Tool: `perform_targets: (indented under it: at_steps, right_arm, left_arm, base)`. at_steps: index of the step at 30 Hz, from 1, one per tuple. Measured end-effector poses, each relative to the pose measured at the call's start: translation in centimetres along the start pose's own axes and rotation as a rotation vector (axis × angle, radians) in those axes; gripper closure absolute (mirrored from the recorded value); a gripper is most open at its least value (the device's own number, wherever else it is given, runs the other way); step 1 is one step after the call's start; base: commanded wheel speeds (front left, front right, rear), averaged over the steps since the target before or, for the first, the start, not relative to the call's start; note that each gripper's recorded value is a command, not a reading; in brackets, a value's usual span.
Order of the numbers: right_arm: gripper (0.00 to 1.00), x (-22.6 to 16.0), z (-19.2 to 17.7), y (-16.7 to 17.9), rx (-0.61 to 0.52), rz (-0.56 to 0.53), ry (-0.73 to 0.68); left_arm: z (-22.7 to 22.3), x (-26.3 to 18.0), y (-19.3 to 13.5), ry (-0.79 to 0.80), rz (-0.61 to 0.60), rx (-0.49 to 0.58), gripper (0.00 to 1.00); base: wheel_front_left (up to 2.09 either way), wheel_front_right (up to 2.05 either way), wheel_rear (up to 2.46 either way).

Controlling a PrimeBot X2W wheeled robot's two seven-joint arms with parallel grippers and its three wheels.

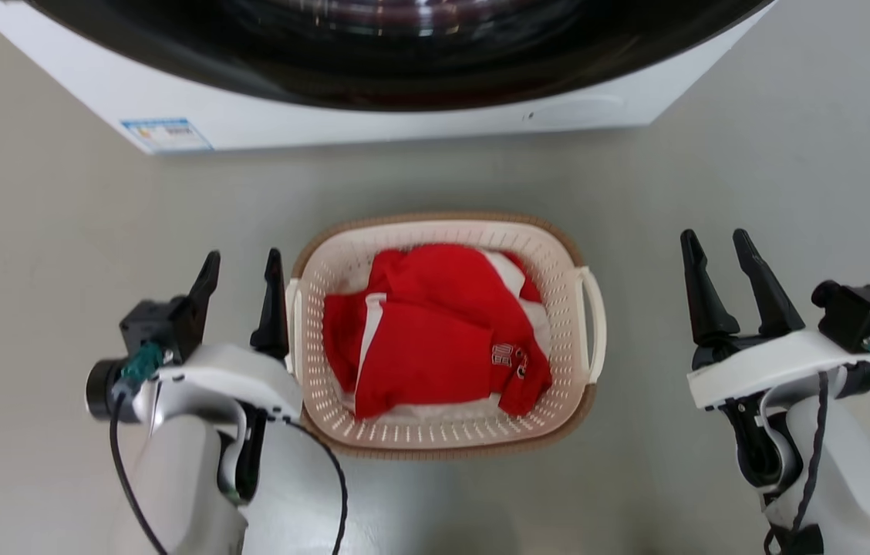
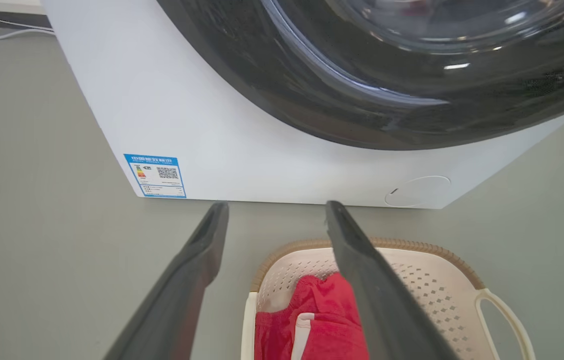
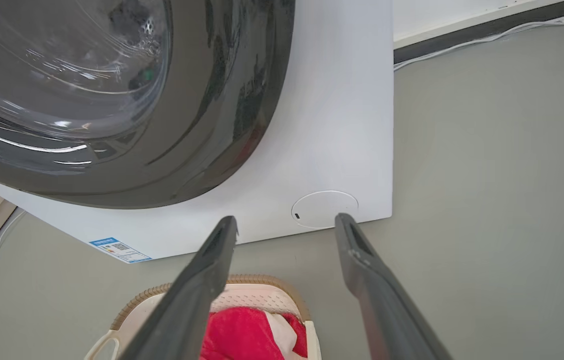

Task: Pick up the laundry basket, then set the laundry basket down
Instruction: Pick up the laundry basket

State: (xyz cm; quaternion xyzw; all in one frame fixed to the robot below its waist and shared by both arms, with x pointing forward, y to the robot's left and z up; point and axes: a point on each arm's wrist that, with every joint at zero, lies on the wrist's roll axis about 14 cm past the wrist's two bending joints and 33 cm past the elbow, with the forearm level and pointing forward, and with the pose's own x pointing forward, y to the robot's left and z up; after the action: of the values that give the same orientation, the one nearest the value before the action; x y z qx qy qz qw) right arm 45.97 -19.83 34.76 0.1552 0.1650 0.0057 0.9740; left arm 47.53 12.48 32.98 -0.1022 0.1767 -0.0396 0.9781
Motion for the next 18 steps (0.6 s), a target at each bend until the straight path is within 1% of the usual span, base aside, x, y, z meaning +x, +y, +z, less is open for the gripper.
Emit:
perform_targets:
  at_steps: [7,11,13,14,18]
  right_arm:
    - [0.00,2.1,-4.3,-0.8,-0.020,0.002,0.118]
    - [0.00,3.3,-6.6,-1.1,-0.009,-0.003,0.173]
    - [0.00,3.6,-7.9,-1.3,-0.008,-0.005,0.203]
    - [0.00,3.7,-9.2,-1.5,-0.003,-0.011,0.236]
    - [0.00,3.6,-11.6,-2.1,-0.002,-0.022,0.303]
  left_arm:
    - [-3.8,2.5,0.9,0.101,0.011,-0.019,0.00]
    - [-6.2,3.4,1.4,0.161,0.015,-0.023,0.00]
    - [-7.5,3.6,1.7,0.192,0.019,-0.025,0.00]
    - [-8.9,3.7,1.9,0.224,0.025,-0.029,0.00]
    - [-11.8,3.5,2.3,0.304,0.034,-0.034,0.00]
  base:
    - [0.00,0.00,0.00]
    - [0.00,0.00,0.00]
    - [0.00,0.00,0.00]
    - [0.00,0.00,0.00]
    - [0.00,0.00,0.00]
